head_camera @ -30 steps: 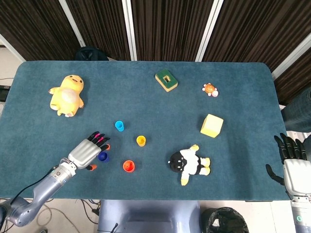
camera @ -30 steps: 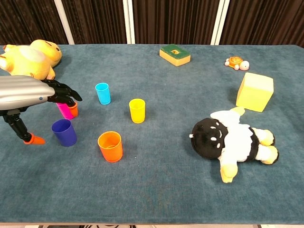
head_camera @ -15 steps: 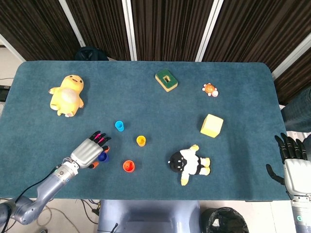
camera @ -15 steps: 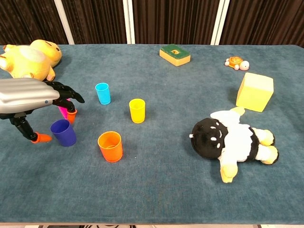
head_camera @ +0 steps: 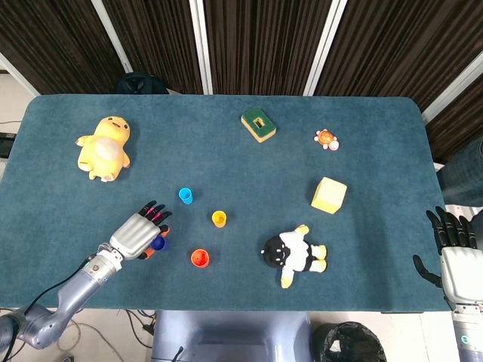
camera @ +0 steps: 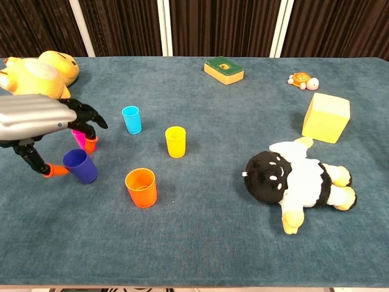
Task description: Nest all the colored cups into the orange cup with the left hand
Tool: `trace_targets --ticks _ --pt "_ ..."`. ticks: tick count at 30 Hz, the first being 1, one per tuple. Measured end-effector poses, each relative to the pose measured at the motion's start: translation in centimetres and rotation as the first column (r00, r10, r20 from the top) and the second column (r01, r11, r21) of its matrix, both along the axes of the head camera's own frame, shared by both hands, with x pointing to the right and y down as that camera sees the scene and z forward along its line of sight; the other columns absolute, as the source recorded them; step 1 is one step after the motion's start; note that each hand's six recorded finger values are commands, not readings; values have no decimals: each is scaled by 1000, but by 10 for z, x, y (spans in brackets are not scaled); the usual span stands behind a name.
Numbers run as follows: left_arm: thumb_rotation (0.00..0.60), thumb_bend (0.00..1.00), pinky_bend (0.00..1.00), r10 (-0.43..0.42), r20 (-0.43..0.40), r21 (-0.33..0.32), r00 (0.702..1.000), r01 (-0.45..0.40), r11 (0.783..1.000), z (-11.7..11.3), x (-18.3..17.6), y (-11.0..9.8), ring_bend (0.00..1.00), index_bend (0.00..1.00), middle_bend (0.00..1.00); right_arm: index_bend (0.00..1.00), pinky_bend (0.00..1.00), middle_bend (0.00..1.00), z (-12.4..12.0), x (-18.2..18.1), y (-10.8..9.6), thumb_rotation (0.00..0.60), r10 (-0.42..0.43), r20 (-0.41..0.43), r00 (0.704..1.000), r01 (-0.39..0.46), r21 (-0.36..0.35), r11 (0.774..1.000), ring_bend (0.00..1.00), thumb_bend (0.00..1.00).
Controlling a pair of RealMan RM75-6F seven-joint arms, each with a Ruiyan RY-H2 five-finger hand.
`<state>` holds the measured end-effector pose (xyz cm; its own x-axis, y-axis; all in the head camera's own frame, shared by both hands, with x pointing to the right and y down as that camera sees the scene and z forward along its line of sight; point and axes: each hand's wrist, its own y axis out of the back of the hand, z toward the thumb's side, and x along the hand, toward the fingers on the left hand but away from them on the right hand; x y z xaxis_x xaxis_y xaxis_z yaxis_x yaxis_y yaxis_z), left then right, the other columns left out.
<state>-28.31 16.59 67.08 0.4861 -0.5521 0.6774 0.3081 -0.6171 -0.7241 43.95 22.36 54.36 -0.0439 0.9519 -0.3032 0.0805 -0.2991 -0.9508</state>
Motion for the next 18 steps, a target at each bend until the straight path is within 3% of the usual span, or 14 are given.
trace_targets --ticks 6,13,18 --pt "600 319 9 -8 -81 26 997 10 1000 -23 12 -4 4 464 157 72 36 45 1 -1 0 600 -2 1 1000 2 -3 1000 68 373" --pt "600 319 9 59 -181 86 982 -44 995 -57 38 -6 4 464 158 72 36 46 4 -2 1 600 -3 1 1000 3 -14 1000 68 373" --pt "600 317 9 89 -233 84 968 -71 994 -76 55 -2 4 464 157 72 36 46 2 -1 1 600 0 2 1000 0 -8 1000 69 373"
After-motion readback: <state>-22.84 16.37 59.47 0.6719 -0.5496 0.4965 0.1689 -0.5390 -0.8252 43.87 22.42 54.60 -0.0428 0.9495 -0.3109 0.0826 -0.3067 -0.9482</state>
